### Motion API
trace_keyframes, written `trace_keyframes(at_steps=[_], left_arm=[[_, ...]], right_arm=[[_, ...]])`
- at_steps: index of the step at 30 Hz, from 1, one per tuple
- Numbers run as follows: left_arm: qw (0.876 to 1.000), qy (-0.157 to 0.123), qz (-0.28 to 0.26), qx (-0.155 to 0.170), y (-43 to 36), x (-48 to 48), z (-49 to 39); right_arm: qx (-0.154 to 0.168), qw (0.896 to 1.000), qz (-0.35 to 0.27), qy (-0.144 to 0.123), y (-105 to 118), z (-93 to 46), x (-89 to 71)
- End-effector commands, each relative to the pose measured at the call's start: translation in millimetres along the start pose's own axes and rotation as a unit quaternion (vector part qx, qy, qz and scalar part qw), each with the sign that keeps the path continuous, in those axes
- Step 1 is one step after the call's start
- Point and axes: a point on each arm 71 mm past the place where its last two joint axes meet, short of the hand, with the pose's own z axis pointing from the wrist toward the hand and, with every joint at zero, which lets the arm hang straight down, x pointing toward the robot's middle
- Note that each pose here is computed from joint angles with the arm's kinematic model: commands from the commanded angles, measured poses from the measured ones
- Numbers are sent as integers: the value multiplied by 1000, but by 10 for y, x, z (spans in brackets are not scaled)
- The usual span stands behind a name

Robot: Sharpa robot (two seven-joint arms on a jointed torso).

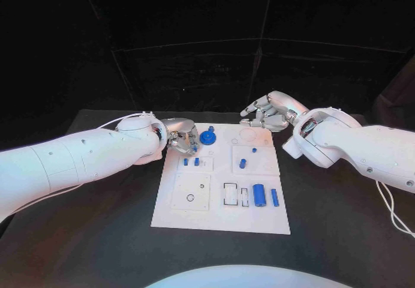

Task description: Assemble the parts on the task board

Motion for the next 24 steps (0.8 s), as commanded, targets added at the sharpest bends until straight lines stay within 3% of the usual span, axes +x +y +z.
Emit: trace_keyframes(at_steps=[1,24], left_arm=[[1000,16,5,-8,10,26,9],[1000,9,7,-12,28,18,11]], right_arm=[[-6,1000,1,2,18,5,-1],[-6,1000,0,2,17,8,0]])
